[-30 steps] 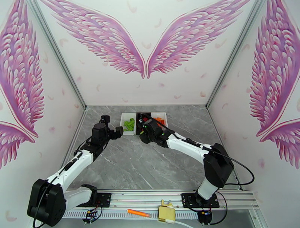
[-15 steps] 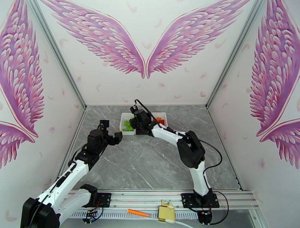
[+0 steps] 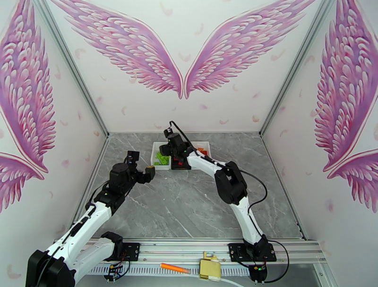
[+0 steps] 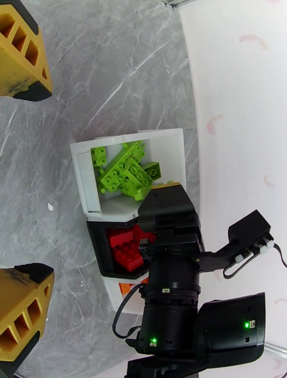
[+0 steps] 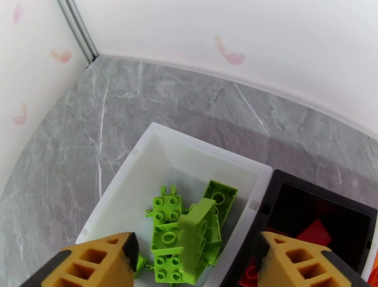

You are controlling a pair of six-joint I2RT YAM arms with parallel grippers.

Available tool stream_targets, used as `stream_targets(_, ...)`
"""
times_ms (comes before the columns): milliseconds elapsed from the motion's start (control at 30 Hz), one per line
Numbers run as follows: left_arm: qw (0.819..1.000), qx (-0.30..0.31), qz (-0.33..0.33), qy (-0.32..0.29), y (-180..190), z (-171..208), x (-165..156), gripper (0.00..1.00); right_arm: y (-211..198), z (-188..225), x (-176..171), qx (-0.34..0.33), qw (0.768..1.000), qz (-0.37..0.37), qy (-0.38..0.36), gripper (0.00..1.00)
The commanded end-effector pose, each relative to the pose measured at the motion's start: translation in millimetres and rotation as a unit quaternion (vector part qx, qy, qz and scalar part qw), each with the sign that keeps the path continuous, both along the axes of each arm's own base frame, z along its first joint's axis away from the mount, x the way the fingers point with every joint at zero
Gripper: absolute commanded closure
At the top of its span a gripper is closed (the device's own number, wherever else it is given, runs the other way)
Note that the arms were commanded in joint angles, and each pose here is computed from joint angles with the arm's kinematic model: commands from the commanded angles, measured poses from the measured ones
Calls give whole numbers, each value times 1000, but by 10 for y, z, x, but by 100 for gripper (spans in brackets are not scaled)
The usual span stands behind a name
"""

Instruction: Sort the legos into containers by color

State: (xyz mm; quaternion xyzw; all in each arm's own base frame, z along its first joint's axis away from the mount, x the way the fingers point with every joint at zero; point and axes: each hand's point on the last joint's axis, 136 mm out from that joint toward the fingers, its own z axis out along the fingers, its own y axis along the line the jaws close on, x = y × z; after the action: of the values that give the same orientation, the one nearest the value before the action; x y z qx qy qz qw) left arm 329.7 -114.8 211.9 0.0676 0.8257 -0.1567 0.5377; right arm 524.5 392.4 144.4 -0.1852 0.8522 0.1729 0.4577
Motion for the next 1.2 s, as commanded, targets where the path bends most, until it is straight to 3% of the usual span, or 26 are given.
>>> stream_targets(0, 1000, 3, -6, -30, -21, 88, 24, 5, -140, 418, -79, 8, 1000, 3, -26, 19)
stream_targets(200, 994, 46, 60, -82, 234, 216, 142, 4, -575, 762, -335, 13, 997, -19, -74, 10)
stream_targets(400, 978, 129, 142, -83, 621, 24, 218, 1, -1295, 917, -720, 5, 991, -74, -109, 3)
stream_targets(533, 971, 143, 172, -91, 774, -82, 225, 1, -1804, 955, -1029, -27, 981, -102, -163, 0)
stream_targets(833, 964, 168, 184, -97, 958, -304, 207, 1, -3010, 581, -1582, -101, 960, -205, -163, 0)
stream_targets(1000, 960, 164, 210, -89, 1147, -512, 255, 1, -3446, 228, -1742, -100, 947, -262, -154, 1)
stream_targets(1167, 962, 112, 224, -109, 1235, -612, 318, 1, -3633, -8, -1733, -90, 941, -287, -156, 0)
